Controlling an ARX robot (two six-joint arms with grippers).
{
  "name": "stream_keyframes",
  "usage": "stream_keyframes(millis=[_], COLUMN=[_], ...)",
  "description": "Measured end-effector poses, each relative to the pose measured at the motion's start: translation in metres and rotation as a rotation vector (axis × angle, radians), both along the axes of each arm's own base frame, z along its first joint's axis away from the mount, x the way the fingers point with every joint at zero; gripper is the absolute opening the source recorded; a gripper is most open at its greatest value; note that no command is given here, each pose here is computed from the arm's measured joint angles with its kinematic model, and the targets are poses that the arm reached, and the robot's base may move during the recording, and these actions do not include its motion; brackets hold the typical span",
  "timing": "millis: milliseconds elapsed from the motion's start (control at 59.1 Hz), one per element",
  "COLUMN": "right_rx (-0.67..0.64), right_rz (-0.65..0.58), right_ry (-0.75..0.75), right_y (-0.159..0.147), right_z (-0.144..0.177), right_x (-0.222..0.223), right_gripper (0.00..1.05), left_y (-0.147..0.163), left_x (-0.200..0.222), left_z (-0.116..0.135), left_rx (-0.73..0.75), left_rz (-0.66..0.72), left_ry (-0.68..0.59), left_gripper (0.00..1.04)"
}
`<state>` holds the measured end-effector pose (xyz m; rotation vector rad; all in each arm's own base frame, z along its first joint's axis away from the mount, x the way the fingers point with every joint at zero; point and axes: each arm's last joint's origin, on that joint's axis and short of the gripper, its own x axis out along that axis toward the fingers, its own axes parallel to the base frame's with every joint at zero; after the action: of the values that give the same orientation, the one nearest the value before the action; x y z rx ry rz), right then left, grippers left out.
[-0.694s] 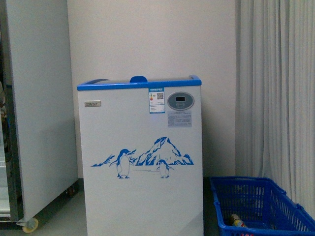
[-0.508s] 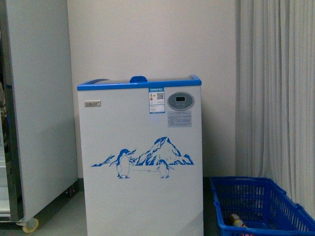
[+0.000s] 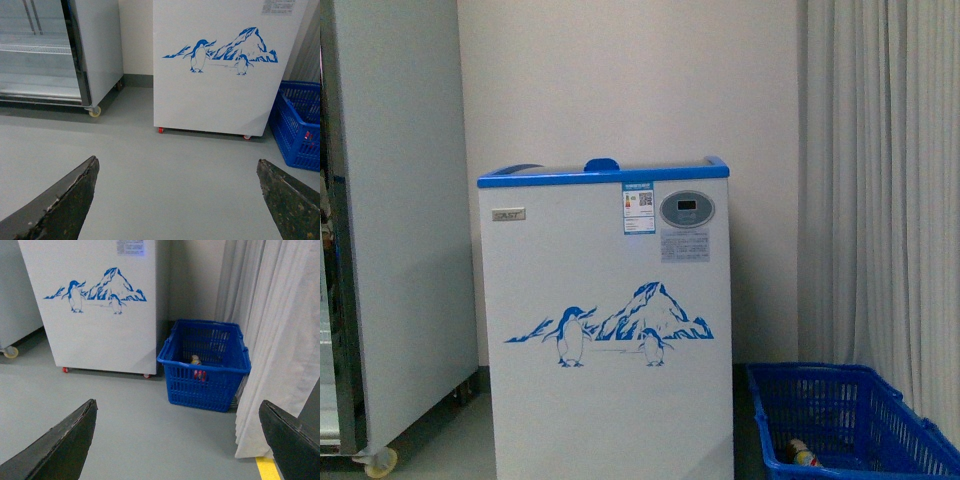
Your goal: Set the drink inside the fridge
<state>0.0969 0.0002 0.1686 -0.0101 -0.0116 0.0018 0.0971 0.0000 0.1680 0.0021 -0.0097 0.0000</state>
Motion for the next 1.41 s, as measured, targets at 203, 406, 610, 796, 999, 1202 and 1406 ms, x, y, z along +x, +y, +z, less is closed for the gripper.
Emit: stream_keyframes(millis=[203,406,610,796,999,1202,1406], right_rx=[0.000,0.000,0.000,0.000,0.000,0.000,0.000], right_rz=[0.000,0.000,0.000,0.000,0.000,0.000,0.000], right_ry=[0.000,0.000,0.000,0.000,0.000,0.000,0.000], right_y=[0.0000,0.0000,0.0000,0.0000,0.0000,0.0000,0.0000], right_z=[-0.0001,0.0000,0.0000,0.0000,0.0000,0.0000,0.0000], right_x=[0.0000,0.0000,0.0000,0.0000,0.0000,0.0000,0.0000], right_gripper=[0.97,0.97,0.97,0.97,0.97,0.97,0.97], left_y=[0.0000,0.0000,0.0000,0.0000,0.0000,0.0000,0.0000], left_x=[0.0000,0.0000,0.0000,0.0000,0.0000,0.0000,0.0000], left_z=[0.0000,0.0000,0.0000,0.0000,0.0000,0.0000,0.0000], left_rx=[0.000,0.000,0.000,0.000,0.000,0.000,0.000], left_rz=[0.000,0.000,0.000,0.000,0.000,0.000,0.000], left_ry=[0.000,0.000,0.000,0.000,0.000,0.000,0.000], left_gripper=[0.97,0.97,0.97,0.97,0.97,0.97,0.97])
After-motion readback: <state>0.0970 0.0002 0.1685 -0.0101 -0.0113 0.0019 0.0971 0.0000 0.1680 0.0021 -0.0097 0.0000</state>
